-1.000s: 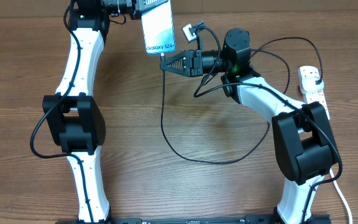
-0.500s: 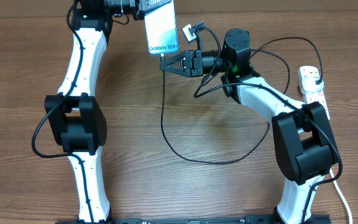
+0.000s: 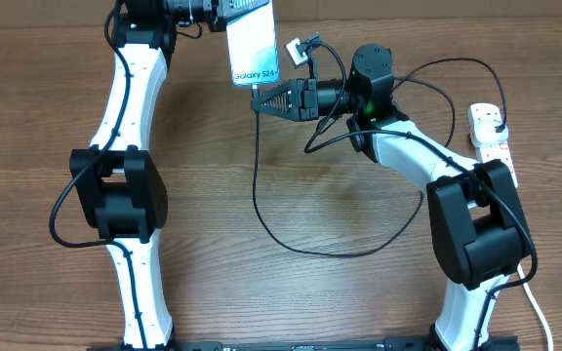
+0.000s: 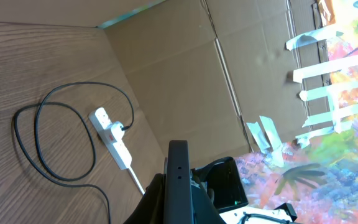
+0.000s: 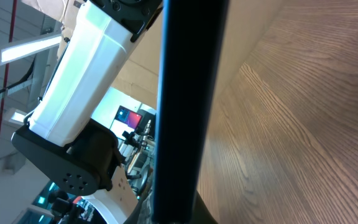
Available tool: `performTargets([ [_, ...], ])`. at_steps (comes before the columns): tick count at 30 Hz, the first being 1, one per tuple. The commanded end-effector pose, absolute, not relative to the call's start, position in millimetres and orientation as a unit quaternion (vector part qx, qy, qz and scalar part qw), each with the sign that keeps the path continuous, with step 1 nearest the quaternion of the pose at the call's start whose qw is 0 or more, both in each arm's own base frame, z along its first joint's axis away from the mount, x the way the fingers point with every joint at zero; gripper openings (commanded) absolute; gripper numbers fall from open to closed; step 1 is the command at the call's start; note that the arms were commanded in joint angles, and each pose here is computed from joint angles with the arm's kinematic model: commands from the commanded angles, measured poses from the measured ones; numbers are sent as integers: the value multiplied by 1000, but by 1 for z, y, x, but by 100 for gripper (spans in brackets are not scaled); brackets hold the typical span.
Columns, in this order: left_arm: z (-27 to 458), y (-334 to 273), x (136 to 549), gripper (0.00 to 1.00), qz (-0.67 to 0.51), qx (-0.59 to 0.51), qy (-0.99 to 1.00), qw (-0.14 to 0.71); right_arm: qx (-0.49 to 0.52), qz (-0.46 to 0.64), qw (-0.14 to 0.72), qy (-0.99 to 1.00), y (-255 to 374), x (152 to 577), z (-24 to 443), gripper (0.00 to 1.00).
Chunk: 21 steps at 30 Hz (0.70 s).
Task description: Plug charger to phone and switch on socket
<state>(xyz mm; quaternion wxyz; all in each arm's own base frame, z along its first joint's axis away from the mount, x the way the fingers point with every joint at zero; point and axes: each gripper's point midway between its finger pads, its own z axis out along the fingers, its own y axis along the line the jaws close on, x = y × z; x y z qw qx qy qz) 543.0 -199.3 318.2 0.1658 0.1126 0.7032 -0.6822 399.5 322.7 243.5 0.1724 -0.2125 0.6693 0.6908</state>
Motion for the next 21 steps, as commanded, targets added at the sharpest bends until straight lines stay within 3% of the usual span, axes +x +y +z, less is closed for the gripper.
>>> performTargets([
  [1, 343, -202, 526, 4, -686, 145, 694, 164, -208, 690, 181, 669, 317, 406, 247, 4],
  [21, 344, -203, 521, 4, -689, 156, 691, 154, -206, 690, 180, 670, 316, 407, 247, 4],
])
